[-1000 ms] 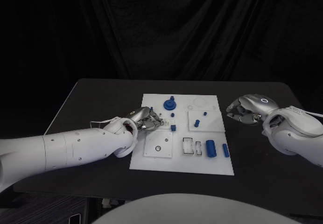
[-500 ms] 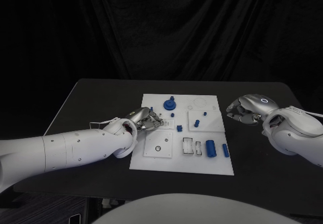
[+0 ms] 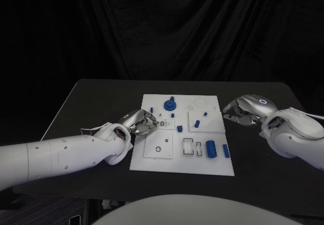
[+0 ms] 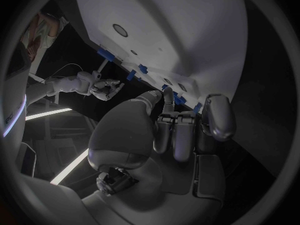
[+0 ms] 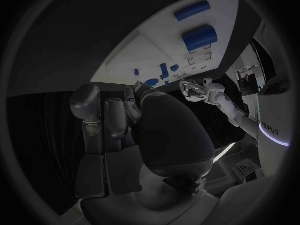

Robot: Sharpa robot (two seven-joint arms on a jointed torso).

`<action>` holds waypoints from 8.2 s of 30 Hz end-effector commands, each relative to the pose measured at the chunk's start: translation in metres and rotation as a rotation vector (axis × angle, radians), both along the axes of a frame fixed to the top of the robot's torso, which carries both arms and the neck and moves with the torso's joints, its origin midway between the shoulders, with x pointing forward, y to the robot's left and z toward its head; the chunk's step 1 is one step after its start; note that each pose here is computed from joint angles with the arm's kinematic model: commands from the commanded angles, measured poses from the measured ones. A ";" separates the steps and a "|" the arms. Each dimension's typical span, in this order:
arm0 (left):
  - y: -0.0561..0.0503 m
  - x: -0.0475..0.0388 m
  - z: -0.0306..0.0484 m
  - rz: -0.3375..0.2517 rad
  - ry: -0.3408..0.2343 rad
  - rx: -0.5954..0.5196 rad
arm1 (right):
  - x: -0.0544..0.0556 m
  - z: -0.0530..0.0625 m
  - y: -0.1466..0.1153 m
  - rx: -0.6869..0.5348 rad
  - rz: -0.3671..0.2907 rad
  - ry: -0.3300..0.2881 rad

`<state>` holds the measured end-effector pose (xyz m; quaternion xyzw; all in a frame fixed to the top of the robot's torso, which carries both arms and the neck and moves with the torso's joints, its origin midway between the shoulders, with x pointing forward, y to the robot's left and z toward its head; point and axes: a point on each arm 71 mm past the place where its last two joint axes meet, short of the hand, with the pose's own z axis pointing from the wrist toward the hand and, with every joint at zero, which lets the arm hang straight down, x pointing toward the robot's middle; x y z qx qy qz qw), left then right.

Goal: Assemble the parts on the task board

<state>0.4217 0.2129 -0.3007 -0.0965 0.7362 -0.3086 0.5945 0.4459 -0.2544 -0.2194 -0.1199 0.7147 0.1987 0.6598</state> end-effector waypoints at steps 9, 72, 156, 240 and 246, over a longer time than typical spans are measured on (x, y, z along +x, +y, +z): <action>0.013 -0.0098 0.0354 -0.155 -0.128 -0.063 | -0.013 0.032 0.063 0.109 0.072 -0.129; 0.035 -0.0199 0.0452 -0.203 -0.052 -0.038 | -0.020 -0.046 0.161 -0.257 -0.004 -0.010; 0.012 -0.0090 0.0310 -0.274 0.016 -0.022 | -0.047 -0.036 0.163 -0.133 0.177 -0.028; 0.006 -0.0071 0.0250 -0.291 0.055 -0.010 | -0.038 -0.050 0.174 -0.161 0.213 0.011; 0.006 -0.0068 0.0248 -0.291 0.055 -0.009 | -0.038 -0.049 0.172 -0.134 0.214 0.002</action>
